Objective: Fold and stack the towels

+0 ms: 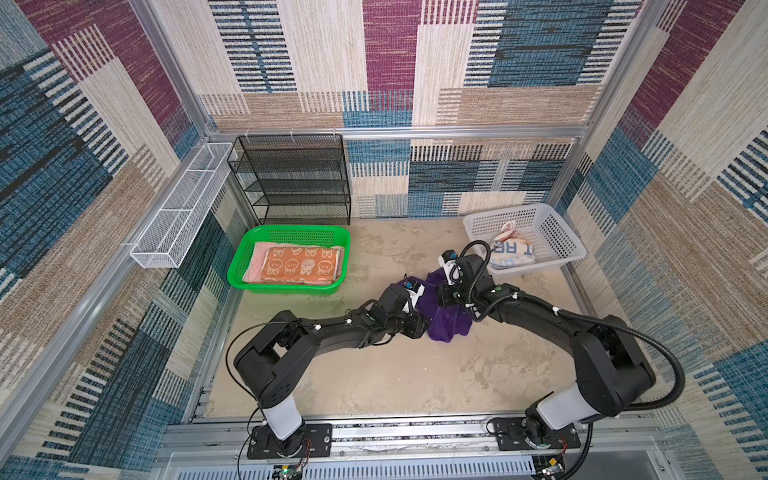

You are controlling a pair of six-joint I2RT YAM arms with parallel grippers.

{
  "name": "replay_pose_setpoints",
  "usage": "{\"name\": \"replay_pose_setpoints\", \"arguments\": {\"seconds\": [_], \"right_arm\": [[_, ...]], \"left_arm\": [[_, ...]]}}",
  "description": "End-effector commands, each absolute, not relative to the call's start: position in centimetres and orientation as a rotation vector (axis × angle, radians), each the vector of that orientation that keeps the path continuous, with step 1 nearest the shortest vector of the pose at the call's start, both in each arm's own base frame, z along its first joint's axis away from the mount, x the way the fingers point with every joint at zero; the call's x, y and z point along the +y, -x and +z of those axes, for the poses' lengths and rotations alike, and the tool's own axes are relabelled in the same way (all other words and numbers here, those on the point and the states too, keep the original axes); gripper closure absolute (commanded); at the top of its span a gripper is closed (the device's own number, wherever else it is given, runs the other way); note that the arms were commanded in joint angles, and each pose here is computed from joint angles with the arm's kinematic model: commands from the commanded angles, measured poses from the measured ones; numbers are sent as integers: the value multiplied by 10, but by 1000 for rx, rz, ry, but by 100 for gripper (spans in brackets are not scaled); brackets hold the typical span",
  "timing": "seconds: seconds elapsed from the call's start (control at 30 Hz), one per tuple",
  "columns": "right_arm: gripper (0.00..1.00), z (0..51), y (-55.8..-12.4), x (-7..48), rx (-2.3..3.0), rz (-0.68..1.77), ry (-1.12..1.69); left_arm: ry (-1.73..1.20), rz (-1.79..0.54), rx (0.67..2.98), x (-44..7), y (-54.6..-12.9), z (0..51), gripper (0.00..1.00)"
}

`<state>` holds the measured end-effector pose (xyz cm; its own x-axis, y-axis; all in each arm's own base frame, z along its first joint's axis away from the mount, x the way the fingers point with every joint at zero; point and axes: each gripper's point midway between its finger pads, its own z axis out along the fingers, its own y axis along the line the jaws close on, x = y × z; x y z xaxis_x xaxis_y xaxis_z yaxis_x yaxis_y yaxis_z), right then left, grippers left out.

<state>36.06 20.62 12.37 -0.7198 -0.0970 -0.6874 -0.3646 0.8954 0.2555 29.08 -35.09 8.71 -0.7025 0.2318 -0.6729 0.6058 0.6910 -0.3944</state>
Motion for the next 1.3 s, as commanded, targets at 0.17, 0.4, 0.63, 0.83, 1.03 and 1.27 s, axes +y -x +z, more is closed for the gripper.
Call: {"name": "replay_pose_setpoints", "arguments": {"seconds": [0.17, 0.4, 0.63, 0.83, 1.03, 1.27], "right_arm": [[100, 174, -357, 141, 2203, 101, 246], [100, 230, -360, 131, 2023, 30, 275], [100, 243, -355, 150, 1971, 118, 409], [100, 213, -325, 201, 2019, 448, 574], [100, 163, -267, 237, 2114, 736, 682], [100, 119, -243, 228, 2288, 804, 529]], "left_arm": [[-698, -569, 2139, -323, -331, 149, 3], [-776, -463, 2051, -320, -368, 182, 1], [-849, -488, 2068, -335, -393, 180, 1], [-759, -496, 2075, -323, -406, 179, 2], [-638, -514, 2075, -283, -410, 186, 2], [-672, -462, 2114, -271, -408, 176, 3]]}}
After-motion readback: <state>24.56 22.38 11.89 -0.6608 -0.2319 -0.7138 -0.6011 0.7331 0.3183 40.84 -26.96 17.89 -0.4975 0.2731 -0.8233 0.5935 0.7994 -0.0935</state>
